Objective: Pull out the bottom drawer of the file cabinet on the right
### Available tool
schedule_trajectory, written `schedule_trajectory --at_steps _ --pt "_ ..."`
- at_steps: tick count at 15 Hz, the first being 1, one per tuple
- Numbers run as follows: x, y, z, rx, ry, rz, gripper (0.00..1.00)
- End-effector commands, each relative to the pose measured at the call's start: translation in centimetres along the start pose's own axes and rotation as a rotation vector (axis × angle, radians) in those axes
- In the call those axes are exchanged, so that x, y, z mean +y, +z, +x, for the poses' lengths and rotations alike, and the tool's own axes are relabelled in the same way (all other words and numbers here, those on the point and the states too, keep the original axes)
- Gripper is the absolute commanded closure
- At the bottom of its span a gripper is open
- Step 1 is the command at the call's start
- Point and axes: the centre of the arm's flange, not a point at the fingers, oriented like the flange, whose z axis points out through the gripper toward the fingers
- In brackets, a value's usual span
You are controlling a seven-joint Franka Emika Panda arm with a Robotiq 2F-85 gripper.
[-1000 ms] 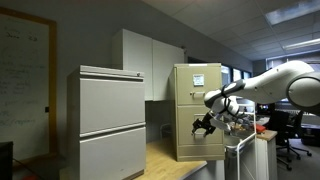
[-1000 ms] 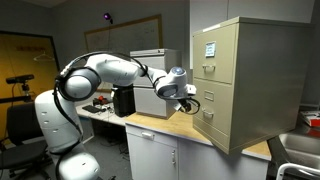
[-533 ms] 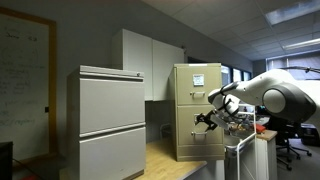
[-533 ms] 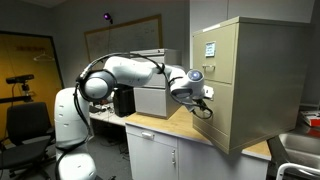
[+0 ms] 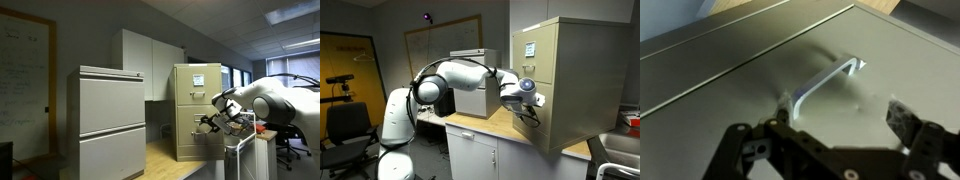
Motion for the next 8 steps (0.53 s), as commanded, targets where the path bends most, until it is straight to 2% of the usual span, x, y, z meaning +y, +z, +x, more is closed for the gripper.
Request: schedule_trajectory --at_steps 1,4,5,8 --pt "1.9 1.6 0.4 -0.011 0.059 0.024 0.0" --pt "3.6 2.7 0.2 -0.02 0.108 0.023 0.0" --pt "4.2 3.0 0.4 -0.019 0.127 0.017 0.16" --pt "4.9 3.3 0.8 -0.016 0.165 0.008 0.41"
